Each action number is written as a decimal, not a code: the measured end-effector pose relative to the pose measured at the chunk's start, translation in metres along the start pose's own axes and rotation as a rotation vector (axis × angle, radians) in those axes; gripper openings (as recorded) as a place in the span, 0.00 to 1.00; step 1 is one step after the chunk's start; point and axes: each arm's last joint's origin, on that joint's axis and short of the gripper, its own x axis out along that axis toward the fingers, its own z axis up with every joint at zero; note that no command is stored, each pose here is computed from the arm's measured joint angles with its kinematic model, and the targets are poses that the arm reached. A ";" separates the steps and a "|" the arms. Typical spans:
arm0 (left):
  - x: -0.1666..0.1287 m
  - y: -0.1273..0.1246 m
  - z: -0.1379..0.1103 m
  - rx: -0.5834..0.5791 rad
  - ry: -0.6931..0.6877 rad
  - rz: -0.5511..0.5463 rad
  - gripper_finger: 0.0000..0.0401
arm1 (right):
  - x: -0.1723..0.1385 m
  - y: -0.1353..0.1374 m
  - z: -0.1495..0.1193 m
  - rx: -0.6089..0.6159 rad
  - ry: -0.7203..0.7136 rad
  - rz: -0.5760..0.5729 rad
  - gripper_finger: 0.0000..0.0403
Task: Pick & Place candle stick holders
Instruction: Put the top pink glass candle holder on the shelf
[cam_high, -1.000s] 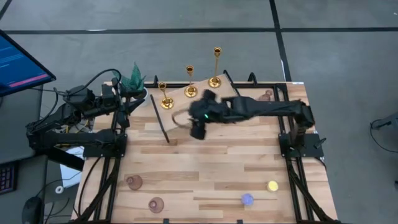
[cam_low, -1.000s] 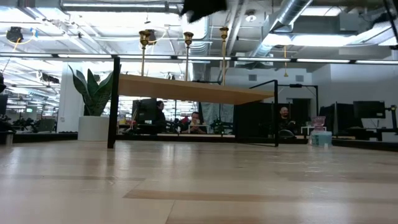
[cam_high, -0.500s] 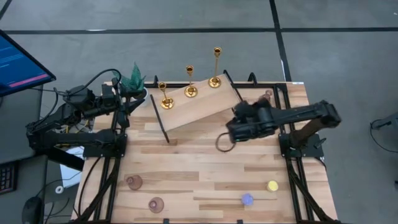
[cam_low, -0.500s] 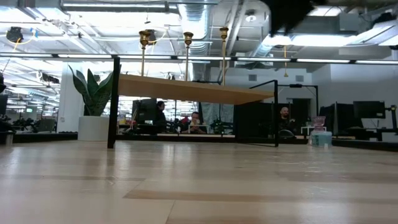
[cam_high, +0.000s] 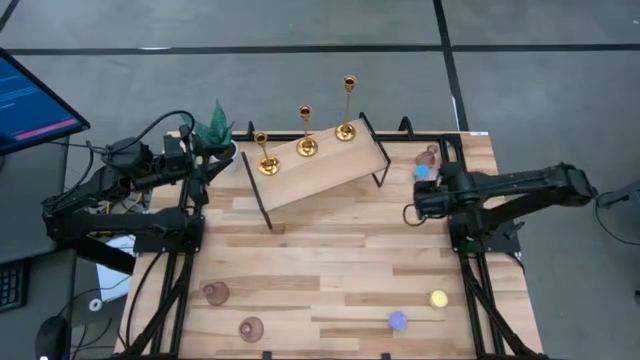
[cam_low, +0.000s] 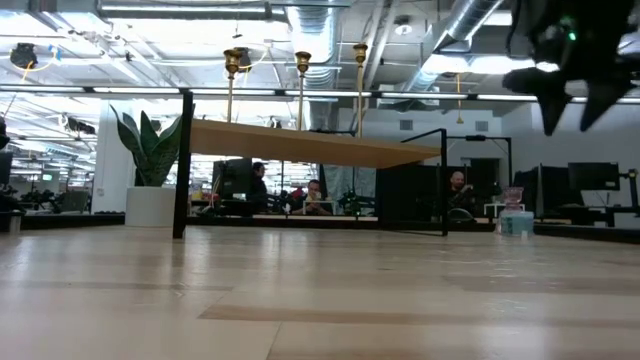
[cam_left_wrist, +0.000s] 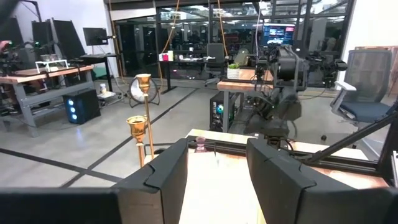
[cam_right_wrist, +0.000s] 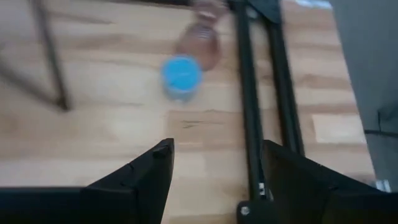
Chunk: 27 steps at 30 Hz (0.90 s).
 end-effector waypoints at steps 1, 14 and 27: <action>0.000 0.000 0.000 0.000 0.001 0.008 0.41 | 0.006 -0.004 0.001 0.039 0.001 -0.013 0.57; 0.000 0.001 0.000 0.000 0.002 0.037 0.41 | 0.049 -0.003 0.044 0.267 -0.077 -0.012 0.57; 0.000 0.001 0.000 0.000 0.001 0.037 0.41 | 0.096 0.017 0.075 0.223 -0.067 -0.104 0.57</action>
